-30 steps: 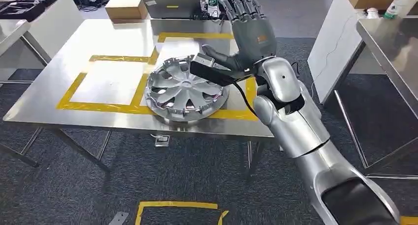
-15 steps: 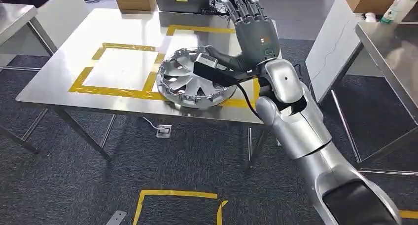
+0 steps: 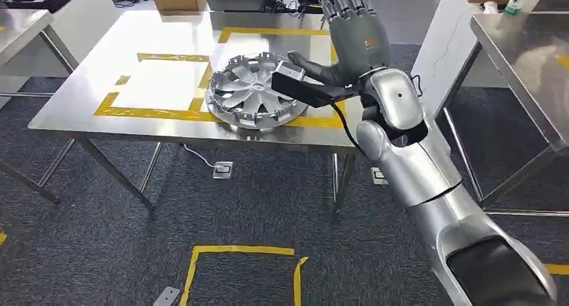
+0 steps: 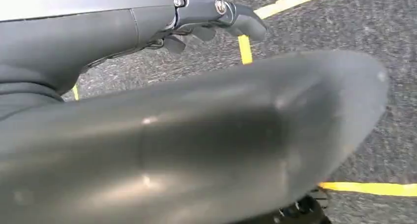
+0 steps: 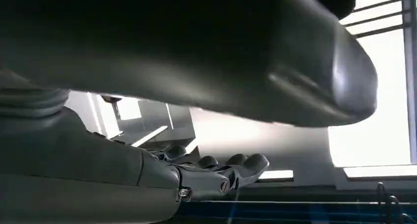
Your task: Take the parts from the cabinet and place them on the table.
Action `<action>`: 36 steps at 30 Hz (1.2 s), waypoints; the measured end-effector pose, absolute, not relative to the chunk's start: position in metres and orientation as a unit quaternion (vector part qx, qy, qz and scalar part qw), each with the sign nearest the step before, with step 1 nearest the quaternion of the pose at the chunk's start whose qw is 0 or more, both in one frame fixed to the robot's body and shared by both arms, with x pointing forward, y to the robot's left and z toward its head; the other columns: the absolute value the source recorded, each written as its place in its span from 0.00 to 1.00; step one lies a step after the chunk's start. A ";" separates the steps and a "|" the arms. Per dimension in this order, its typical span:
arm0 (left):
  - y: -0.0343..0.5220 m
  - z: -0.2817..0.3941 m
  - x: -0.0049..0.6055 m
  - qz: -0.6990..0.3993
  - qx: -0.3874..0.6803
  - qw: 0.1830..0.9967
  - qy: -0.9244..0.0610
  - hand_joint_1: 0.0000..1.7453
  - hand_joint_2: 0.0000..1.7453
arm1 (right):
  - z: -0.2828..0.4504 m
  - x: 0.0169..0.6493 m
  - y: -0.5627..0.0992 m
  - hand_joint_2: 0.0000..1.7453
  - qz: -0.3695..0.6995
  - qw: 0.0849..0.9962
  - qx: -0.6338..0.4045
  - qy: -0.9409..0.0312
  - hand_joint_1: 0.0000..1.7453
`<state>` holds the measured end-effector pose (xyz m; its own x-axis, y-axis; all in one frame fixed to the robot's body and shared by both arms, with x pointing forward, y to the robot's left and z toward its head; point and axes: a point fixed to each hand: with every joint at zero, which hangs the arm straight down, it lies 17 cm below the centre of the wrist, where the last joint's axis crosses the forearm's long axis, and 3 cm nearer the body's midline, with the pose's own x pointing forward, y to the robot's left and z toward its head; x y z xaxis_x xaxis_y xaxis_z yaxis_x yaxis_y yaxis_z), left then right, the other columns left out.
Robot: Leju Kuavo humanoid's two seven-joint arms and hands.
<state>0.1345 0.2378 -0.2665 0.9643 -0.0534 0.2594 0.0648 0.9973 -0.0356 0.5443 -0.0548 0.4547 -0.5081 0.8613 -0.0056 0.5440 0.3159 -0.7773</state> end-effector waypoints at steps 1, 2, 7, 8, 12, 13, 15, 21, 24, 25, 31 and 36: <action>0.238 -0.267 0.134 -0.030 -0.022 0.991 -0.130 0.00 0.00 | 0.453 0.545 -0.055 0.00 0.376 0.213 -0.447 -0.783 0.00; 0.238 -0.267 0.134 -0.030 -0.022 0.991 -0.130 0.00 0.00 | 0.451 0.547 -0.055 0.00 0.378 0.215 -0.447 -0.782 0.00; 0.238 -0.266 0.138 -0.030 -0.022 0.990 -0.135 0.00 0.00 | 0.452 0.547 -0.055 0.00 0.375 0.212 -0.445 -0.785 0.00; 0.237 -0.266 0.137 -0.030 -0.022 0.990 -0.134 0.00 0.00 | 0.452 0.547 -0.054 0.00 0.374 0.211 -0.444 -0.786 0.00; 0.236 -0.266 0.138 -0.030 -0.023 0.990 -0.134 0.00 0.00 | 0.449 0.551 -0.058 0.00 0.373 0.215 -0.446 -0.785 0.00; 0.237 -0.266 0.138 -0.030 -0.022 0.990 -0.135 0.00 0.00 | 0.449 0.551 -0.058 0.00 0.372 0.215 -0.446 -0.785 0.00; 0.238 -0.266 0.137 -0.030 -0.022 0.990 -0.134 0.00 0.00 | 0.447 0.552 -0.059 0.00 0.371 0.217 -0.446 -0.785 0.00; 0.235 -0.266 0.137 -0.030 -0.025 0.990 -0.134 0.00 0.00 | 0.440 0.553 -0.059 0.00 0.376 0.221 -0.446 -0.782 0.00; 0.235 -0.265 0.138 -0.030 -0.025 0.990 -0.135 0.00 0.00 | 0.440 0.553 -0.058 0.00 0.375 0.222 -0.446 -0.782 0.00; 0.235 -0.265 0.138 -0.030 -0.025 0.990 -0.135 0.00 0.00 | 0.440 0.553 -0.058 0.00 0.375 0.222 -0.446 -0.782 0.00; 0.238 -0.266 0.136 -0.029 -0.023 0.990 -0.134 0.00 0.00 | 0.431 0.554 -0.059 0.00 0.377 0.231 -0.449 -0.777 0.00; 0.240 -0.266 0.138 -0.030 -0.022 0.990 -0.135 0.00 0.00 | 0.419 0.554 -0.060 0.00 0.380 0.241 -0.448 -0.772 0.00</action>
<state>0.1383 0.2405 -0.2657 0.9617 -0.0534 0.2688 0.0651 0.9973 -0.0348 0.5544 -0.0605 0.4195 -0.4823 0.8755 0.0307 0.5096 0.3089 -0.8031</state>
